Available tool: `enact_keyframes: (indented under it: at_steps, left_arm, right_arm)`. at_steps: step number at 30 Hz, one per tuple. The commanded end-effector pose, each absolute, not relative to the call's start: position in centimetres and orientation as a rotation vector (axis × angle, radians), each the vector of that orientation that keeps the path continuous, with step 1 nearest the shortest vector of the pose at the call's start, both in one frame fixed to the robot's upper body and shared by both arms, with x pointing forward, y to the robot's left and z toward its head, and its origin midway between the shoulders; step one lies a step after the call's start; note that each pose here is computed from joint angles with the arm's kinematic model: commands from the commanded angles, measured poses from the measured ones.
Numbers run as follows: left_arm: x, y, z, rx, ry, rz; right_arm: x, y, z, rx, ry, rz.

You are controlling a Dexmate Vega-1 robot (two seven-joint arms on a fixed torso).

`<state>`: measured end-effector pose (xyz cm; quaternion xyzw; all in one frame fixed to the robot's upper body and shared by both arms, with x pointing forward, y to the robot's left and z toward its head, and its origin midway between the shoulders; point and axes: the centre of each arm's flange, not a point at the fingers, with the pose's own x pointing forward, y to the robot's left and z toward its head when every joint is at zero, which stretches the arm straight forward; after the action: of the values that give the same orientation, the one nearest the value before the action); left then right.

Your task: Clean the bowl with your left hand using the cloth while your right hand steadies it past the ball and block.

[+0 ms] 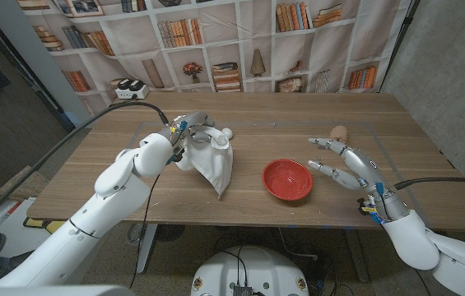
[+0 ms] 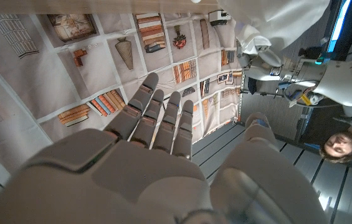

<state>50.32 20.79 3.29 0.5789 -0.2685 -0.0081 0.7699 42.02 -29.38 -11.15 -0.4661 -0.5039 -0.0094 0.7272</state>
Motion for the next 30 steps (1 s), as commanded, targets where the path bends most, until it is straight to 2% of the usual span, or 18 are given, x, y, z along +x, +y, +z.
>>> enact_keyframes:
  at_steps: [1,6,16,30]
  left_arm:
    - [50.6,21.1,2.9,1.253,-0.715,-0.022]
    - [50.6,21.5,2.9,1.240,-0.773,-0.014]
    - [51.1,22.1,2.7,1.234,-0.773,-0.027]
    - [51.3,22.4,2.6,1.222,-0.799,-0.040]
  right_arm:
    - [41.2,-27.8,-12.3,-1.298,-1.098,-0.021]
    - [41.2,-26.9,-13.0,-1.356,-1.070,0.012]
    - [41.3,-25.3,-15.1,-1.499,-1.050,0.056]
    - [41.3,-24.4,-16.8,-1.637,-0.936,0.108]
